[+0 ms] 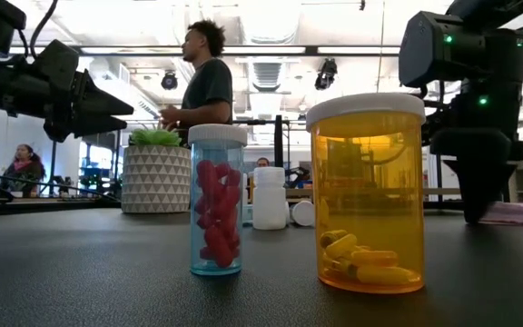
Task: Pick and place medicine bottles onto shelf by color
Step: Put the top pink pill bottle on the shelf
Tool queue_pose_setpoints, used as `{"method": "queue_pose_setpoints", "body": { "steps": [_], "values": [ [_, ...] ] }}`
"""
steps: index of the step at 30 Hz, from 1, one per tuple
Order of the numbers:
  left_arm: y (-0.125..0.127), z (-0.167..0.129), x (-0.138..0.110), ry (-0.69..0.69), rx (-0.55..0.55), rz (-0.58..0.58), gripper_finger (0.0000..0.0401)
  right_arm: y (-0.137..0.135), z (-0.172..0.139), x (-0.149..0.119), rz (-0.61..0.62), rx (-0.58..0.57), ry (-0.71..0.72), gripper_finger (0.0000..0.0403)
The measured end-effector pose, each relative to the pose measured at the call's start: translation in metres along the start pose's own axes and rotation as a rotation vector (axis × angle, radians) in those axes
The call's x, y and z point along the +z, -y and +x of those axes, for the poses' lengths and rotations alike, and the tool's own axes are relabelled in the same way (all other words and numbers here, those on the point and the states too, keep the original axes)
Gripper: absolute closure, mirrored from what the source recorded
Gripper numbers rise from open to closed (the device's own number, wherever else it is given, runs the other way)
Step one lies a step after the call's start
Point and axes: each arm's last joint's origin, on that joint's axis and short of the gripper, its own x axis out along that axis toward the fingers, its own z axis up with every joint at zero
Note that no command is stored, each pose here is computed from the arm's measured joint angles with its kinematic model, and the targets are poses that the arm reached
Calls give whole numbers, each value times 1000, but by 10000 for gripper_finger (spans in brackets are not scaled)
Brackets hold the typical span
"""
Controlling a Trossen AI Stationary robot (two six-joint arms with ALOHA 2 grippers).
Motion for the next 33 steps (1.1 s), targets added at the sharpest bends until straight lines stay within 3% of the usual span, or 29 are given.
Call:
{"method": "queue_pose_setpoints", "body": {
  "steps": [5,14,33],
  "values": [
    [0,0,0,0,0,0,131,-2,0,3,14,6,47,273],
    [0,0,0,0,0,0,131,-5,-3,12,192,-4,257,273],
    [0,0,0,0,0,0,131,-1,-18,31,416,-255,1000,273]
  ]
}}
